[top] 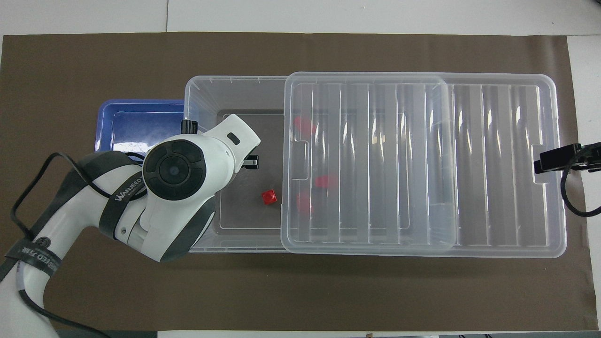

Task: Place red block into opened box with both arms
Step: 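Lift the red block with the left gripper and carry it over the box, then lower the red block into the box and open the left gripper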

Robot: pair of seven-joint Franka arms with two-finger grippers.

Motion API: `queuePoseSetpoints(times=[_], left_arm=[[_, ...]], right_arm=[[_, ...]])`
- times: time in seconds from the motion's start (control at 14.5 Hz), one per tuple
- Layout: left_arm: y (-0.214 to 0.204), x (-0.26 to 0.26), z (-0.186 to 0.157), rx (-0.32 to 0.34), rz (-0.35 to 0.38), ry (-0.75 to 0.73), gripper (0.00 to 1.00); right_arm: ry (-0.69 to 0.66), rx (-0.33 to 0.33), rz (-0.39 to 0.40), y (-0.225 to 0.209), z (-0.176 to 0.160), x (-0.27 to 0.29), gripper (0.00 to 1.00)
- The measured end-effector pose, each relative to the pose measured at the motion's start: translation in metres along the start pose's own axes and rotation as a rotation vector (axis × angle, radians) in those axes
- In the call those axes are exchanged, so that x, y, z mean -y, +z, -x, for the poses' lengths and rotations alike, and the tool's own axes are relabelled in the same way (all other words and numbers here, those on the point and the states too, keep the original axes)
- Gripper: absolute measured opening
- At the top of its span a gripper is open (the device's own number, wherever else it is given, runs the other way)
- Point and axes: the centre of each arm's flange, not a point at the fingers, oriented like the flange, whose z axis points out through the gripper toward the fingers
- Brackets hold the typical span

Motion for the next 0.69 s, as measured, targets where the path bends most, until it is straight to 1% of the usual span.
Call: queuePoseSetpoints(times=[0.41, 0.69], left_arm=[[0.061, -0.002, -0.014, -0.022, 0.033, -0.023, 0.34], [0.096, -0.002, -0.017, -0.022, 0.042, -0.035, 0.34]], right_arm=[[0.000, -0.003, 0.000, 0.000, 0.000, 0.000, 1.00], [0.000, -0.003, 0.000, 0.000, 0.000, 0.000, 1.00]])
